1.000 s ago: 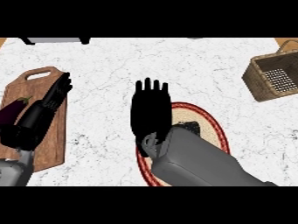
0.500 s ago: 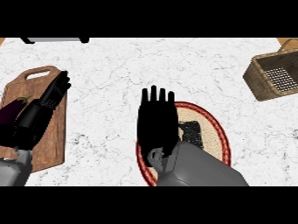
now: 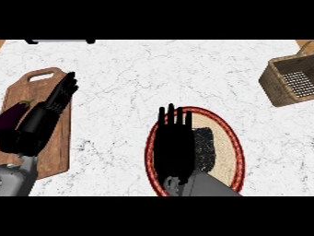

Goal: Pick the sweet potato from the placemat and place it in the basket

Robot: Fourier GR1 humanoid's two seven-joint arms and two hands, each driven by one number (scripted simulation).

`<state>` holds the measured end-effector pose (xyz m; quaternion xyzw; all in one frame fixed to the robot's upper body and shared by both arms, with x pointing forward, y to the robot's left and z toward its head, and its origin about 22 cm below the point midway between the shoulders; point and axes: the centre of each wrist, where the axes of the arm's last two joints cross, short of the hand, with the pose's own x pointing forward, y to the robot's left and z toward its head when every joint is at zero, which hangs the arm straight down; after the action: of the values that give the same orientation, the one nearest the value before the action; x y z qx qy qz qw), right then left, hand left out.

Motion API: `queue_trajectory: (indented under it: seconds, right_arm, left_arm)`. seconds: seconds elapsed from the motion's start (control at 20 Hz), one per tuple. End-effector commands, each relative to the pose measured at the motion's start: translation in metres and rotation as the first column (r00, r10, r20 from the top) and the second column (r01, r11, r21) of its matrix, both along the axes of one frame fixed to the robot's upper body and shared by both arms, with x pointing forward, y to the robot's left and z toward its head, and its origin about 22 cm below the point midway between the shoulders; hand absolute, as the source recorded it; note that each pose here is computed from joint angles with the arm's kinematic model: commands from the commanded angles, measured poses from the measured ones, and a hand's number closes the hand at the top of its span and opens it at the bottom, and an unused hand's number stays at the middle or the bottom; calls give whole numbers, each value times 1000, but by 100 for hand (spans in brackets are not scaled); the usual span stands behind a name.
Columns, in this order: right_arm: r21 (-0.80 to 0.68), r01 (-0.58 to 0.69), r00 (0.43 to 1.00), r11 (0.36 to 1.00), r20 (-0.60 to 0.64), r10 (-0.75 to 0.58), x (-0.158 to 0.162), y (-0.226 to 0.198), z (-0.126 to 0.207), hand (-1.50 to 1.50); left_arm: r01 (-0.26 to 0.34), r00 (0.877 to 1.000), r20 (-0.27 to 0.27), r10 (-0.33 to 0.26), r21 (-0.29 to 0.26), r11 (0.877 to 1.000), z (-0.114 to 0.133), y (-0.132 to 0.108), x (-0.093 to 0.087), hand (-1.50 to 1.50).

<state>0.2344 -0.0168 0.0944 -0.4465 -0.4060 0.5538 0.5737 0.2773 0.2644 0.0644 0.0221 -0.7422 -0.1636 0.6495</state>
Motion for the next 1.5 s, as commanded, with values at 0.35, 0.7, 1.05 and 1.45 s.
queue_trajectory:
  seconds: [0.35,0.7,1.05,1.45]
  right_arm:
    - [-28,149,989,988,3,-149,-34,5,7,-150]
    - [-80,161,987,984,-5,-162,-29,3,-17,-150]
    - [-158,181,981,971,-47,-190,-27,5,-29,-150]
    - [-150,197,977,969,-53,-207,-14,-4,-39,-150]
  left_arm:
    - [13,1000,-8,-13,-5,1000,-3,8,1,0]
    - [0,1000,8,0,8,1000,-6,-2,13,0]
    - [22,1000,1,-22,-2,1000,-6,-6,5,0]
    - [1,1000,9,-1,18,1000,-14,-17,2,0]
